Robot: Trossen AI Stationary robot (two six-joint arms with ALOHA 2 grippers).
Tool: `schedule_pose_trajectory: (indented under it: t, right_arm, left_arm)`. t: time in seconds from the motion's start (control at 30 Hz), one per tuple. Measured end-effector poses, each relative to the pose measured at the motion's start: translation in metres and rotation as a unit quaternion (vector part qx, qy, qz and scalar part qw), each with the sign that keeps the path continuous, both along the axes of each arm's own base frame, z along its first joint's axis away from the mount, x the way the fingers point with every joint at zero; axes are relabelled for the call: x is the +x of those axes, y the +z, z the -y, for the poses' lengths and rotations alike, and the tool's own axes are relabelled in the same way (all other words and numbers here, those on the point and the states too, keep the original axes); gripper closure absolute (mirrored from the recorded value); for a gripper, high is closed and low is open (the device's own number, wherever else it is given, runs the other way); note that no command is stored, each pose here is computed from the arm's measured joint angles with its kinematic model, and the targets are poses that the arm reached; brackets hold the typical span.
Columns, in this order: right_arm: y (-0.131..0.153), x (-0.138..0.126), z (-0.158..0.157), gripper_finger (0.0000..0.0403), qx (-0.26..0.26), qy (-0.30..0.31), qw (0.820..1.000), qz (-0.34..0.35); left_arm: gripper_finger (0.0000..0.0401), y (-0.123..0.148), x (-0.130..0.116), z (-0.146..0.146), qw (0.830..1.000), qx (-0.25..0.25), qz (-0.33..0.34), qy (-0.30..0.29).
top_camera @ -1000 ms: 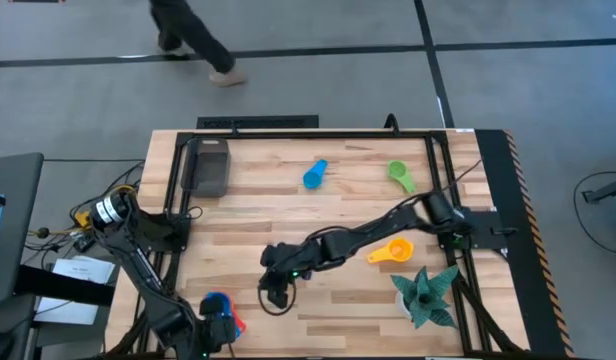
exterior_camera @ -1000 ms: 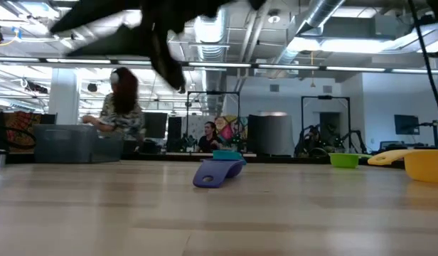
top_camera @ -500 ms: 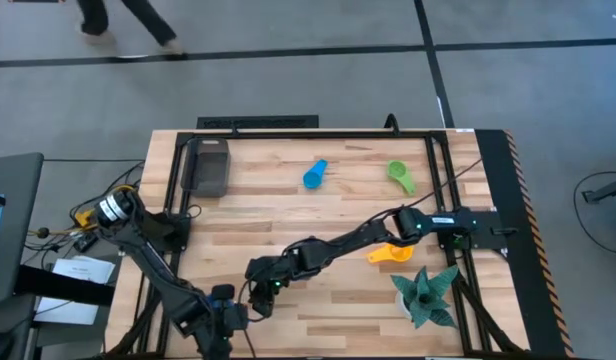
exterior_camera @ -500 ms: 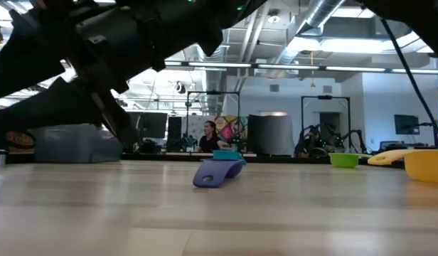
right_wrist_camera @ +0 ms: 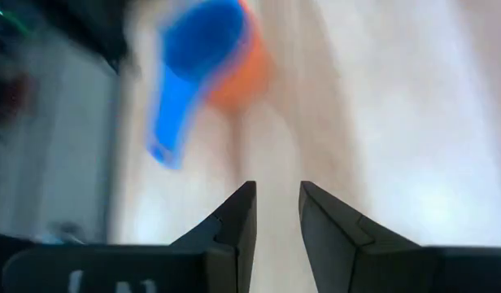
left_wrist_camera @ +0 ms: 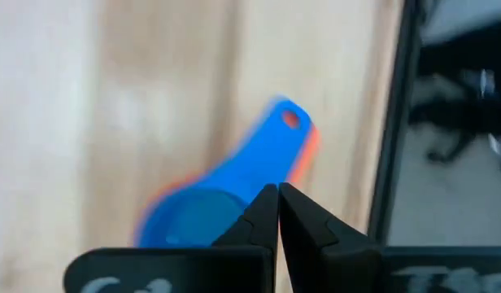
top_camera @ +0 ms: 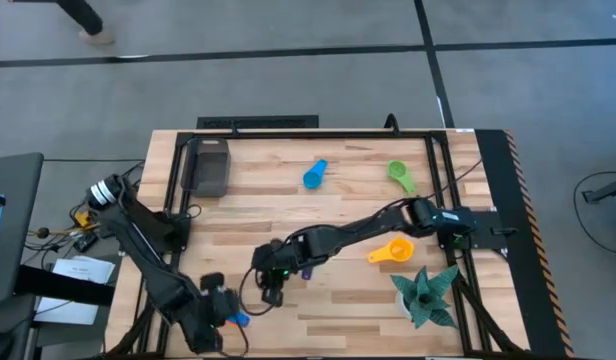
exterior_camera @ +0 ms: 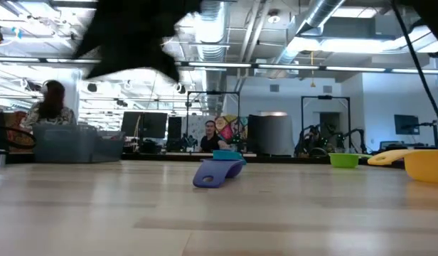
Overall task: Nest measuring cups in basket
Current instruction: Stack the yellow measuring cup on top of the blue measuring cup
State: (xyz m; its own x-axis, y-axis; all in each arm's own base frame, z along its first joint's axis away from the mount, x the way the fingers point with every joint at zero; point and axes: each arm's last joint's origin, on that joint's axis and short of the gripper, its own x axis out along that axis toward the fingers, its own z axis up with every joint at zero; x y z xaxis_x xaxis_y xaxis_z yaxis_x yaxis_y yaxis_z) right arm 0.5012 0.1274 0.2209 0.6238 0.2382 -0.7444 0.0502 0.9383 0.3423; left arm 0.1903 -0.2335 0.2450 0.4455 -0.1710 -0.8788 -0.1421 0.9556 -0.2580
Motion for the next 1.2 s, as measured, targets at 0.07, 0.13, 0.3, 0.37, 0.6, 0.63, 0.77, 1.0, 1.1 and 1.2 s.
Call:
schedule_pose_trajectory:
  t: [0.07,0.13,0.3,0.37,0.6,0.63,0.77,1.0,1.1,1.2]
  right_arm:
    - [0.012,-0.012,0.009,0.0285,-0.036,-0.002,0.999,-0.029]
    - [0.028,-0.027,0.019,0.0284,-0.077,-0.005,0.995,-0.059]
    - [0.050,-0.062,0.043,0.0284,-0.118,-0.024,0.989,-0.091]
    - [0.052,-0.077,0.053,0.0284,-0.114,-0.038,0.988,-0.093]
    - [0.043,-0.144,0.088,0.0284,-0.074,-0.131,0.982,-0.110]
    - [0.041,-0.156,0.092,0.0284,-0.069,-0.146,0.980,-0.116]
    - [0.039,-0.196,0.102,0.0284,-0.047,-0.207,0.968,-0.130]
    - [0.044,-0.253,0.114,0.0284,-0.020,-0.266,0.952,-0.151]
    - [0.048,-0.273,0.118,0.0282,-0.020,-0.273,0.948,-0.162]
    - [0.048,-0.295,0.118,0.0267,-0.014,-0.286,0.943,-0.167]
  left_arm:
    - [0.0401,0.013,-0.003,-0.012,0.998,0.016,0.037,0.043]
    - [0.0401,0.025,-0.005,-0.028,0.990,0.038,0.077,0.109]
    - [0.0400,0.045,-0.008,-0.064,0.957,0.066,0.145,0.244]
    - [0.0397,0.048,-0.006,-0.072,0.953,0.074,0.151,0.251]
    - [0.0364,0.047,0.012,-0.091,0.939,0.123,0.161,0.276]
    - [0.0358,0.046,0.015,-0.094,0.937,0.129,0.161,0.283]
    - [0.0334,0.046,0.030,-0.112,0.926,0.151,0.162,0.305]
    - [0.0321,0.053,0.064,-0.147,0.918,0.127,0.187,0.325]
    - [0.0320,0.055,0.074,-0.154,0.920,0.131,0.201,0.310]
    - [0.0320,0.057,0.081,-0.162,0.917,0.131,0.209,0.312]
